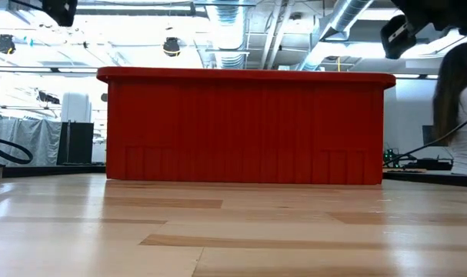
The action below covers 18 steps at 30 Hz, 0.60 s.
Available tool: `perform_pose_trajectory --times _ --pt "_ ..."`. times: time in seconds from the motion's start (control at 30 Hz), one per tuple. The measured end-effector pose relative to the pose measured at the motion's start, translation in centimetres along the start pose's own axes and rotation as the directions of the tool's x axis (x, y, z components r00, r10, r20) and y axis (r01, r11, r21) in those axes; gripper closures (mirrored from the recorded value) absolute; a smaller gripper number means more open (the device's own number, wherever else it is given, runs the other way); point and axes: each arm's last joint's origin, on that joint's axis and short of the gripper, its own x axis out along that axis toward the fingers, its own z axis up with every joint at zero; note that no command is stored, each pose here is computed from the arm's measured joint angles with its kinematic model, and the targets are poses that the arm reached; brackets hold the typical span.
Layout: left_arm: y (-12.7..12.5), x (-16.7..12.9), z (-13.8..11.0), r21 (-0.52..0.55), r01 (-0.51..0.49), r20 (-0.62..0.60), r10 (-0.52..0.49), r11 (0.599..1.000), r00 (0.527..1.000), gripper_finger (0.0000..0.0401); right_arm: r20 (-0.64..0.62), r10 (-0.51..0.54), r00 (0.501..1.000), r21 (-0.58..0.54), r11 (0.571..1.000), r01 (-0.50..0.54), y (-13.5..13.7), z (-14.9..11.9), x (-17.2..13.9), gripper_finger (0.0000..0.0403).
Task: Pick and place slides into bin
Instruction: Return to Home Position
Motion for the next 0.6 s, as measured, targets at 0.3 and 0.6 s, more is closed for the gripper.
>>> perform_pose_trajectory --times 0.3,0.6 --pt "0.8 -1.6 -2.3 -0.121 0.206 0.014 -0.206 0.971 0.979 0.0205 -0.088 0.053 0.995 0.011 0.999 -0.052 0.1 -0.7 -0.2 0.0403" --pt "0.2 -1.4 -6.7 -0.197 0.401 0.107 -0.387 0.894 0.916 0.0205 -0.112 0.105 0.988 0.055 0.993 -0.1 0.9 -1.0 -0.3 0.0403"
